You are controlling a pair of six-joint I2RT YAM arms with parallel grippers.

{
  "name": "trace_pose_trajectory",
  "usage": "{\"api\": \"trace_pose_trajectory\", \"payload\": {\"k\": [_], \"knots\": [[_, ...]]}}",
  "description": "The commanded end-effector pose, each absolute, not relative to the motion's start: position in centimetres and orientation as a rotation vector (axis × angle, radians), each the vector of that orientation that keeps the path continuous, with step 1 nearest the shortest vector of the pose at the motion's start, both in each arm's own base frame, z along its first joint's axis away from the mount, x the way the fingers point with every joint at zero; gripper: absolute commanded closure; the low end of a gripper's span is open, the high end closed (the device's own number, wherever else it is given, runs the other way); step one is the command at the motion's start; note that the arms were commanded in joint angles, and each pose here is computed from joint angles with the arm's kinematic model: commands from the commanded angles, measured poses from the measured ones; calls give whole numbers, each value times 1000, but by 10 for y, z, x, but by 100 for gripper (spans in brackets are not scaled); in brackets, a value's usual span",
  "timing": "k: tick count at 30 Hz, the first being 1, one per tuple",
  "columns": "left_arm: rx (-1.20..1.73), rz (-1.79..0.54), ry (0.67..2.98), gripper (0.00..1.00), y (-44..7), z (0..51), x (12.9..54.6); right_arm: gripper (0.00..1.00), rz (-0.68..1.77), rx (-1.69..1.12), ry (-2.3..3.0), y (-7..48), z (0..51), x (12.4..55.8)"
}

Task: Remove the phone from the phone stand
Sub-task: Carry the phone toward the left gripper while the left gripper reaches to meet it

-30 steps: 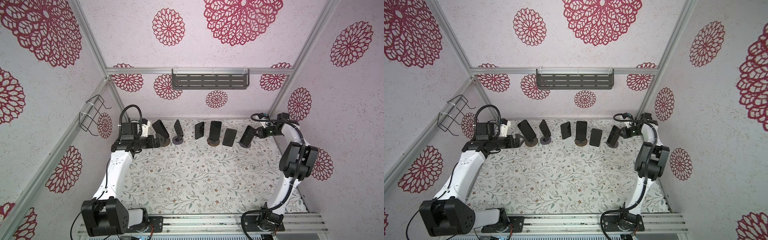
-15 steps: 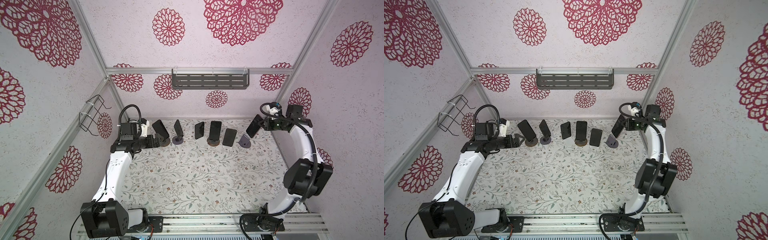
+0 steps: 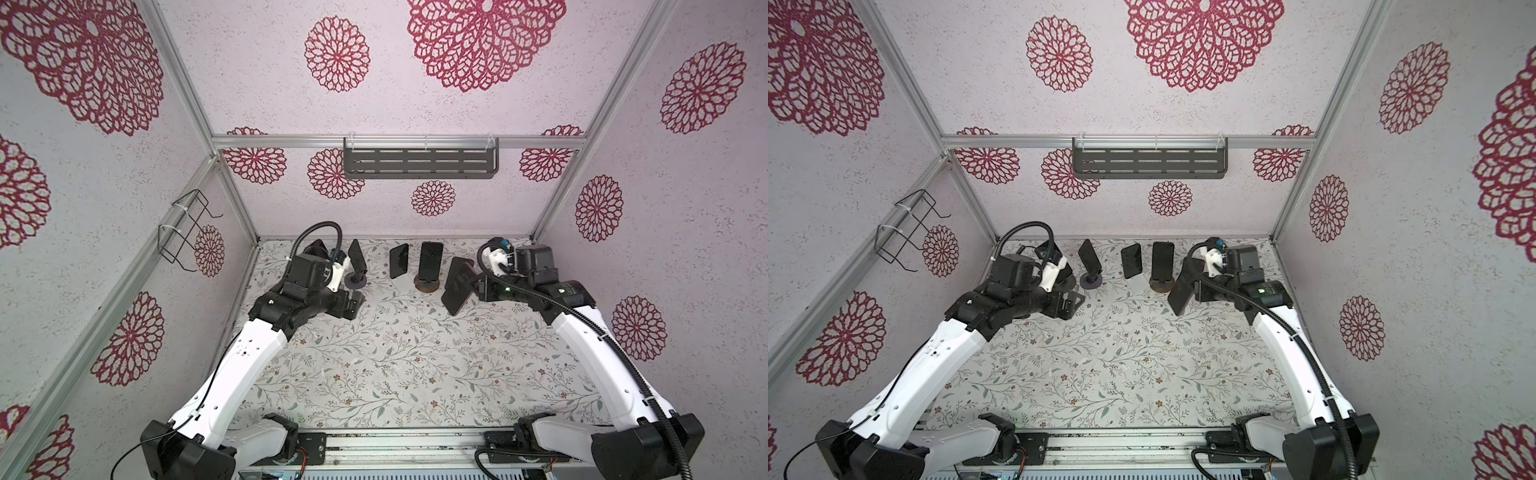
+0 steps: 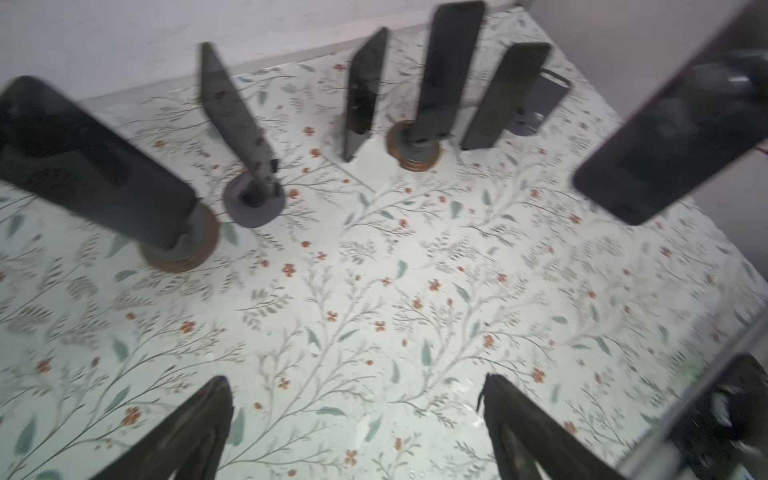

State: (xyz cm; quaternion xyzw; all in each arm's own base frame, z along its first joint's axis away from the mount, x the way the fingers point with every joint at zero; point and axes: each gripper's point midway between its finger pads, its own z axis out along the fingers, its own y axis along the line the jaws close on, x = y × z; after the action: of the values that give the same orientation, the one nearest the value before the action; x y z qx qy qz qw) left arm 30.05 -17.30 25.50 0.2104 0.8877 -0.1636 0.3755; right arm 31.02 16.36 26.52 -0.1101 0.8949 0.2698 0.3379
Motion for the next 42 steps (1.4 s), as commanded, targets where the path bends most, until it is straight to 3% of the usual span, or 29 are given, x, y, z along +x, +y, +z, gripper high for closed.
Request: {"api": "trace_pose_trajectory", "payload": {"k": [1,4,14,39,42], "knots": [[661,-550,2279,3,-214,238,275,100,836,-293,2257,194,281,301],[796,-736,2247,3,-261,223,251,100,966,-321,2278,215,266,288],[1072,-725,2297,3,-317,169,233,100,1203,-267,2333,245,212,255],[1105,-666,2262,1,-342,140,255,100,1417,-244,2297,262,214,243],[1104,-670,2256,4,-344,141,257,100,1436,-240,2284,264,216,244]]}}
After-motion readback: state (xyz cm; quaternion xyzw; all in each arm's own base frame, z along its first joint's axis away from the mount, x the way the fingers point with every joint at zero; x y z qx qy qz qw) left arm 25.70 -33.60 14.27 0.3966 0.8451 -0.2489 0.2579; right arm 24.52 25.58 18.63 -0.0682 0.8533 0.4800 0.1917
